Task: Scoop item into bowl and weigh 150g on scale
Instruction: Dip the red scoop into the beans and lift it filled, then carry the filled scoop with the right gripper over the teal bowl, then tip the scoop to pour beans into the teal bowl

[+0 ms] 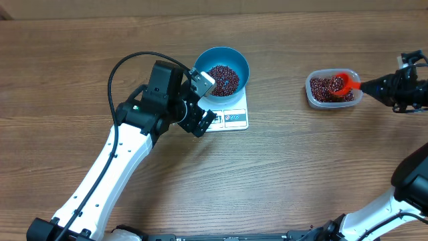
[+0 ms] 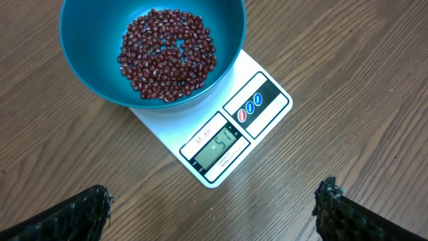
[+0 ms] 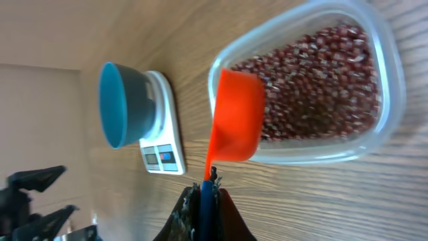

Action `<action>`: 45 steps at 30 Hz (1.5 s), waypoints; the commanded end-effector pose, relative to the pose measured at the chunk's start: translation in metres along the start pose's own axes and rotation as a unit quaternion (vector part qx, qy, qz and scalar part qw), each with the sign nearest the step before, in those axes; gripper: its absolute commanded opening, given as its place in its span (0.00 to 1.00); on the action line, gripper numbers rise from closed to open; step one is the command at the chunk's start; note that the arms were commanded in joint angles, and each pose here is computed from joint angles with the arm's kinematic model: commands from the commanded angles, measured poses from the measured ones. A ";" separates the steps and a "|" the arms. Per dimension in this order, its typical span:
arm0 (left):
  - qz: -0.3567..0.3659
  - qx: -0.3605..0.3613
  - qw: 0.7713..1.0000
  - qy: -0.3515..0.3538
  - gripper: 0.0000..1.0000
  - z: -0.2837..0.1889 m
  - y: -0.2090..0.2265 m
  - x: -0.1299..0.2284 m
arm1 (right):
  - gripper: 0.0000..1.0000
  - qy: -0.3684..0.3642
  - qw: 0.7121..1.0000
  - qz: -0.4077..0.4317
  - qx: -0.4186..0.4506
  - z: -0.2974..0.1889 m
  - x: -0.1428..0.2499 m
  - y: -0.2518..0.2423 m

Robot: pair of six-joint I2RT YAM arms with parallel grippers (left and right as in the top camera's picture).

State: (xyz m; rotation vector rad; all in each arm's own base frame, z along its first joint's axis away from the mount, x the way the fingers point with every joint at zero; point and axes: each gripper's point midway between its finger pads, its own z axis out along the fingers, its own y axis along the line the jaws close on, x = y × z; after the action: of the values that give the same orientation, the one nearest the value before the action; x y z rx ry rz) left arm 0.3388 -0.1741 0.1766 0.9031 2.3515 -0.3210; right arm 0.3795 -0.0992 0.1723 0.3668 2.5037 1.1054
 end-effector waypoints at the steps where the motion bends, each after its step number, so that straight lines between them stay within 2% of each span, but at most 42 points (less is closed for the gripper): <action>1: 0.004 -0.007 1.000 -0.012 1.00 -0.005 0.003 -0.009 | 0.04 -0.015 0.999 -0.008 -0.049 0.000 -0.004 0.015; 9: 0.004 -0.007 1.000 -0.012 1.00 -0.005 0.003 -0.009 | 0.04 -0.028 0.988 -0.010 -0.152 0.004 -0.010 0.059; 20: 0.004 -0.007 1.000 -0.011 1.00 -0.005 0.003 -0.009 | 0.04 0.080 0.975 -0.061 -0.197 0.087 0.020 0.143; 27: 0.004 -0.007 1.000 -0.012 1.00 -0.005 0.003 -0.009 | 0.04 0.120 0.966 -0.091 -0.209 0.133 0.035 0.190; 35: 0.004 -0.007 1.000 -0.011 1.00 -0.005 0.003 -0.009 | 0.04 0.124 0.974 -0.113 -0.152 0.179 0.043 0.214; 45: 0.004 -0.007 1.000 -0.012 1.00 -0.005 0.003 -0.009 | 0.04 0.097 0.977 -0.189 0.019 0.211 0.054 0.221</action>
State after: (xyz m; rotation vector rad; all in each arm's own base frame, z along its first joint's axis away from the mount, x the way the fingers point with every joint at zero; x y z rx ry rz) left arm 0.3388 -0.1741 0.1766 0.9026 2.3517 -0.3211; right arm 0.4280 0.2062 0.1909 -0.2112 2.6104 1.1893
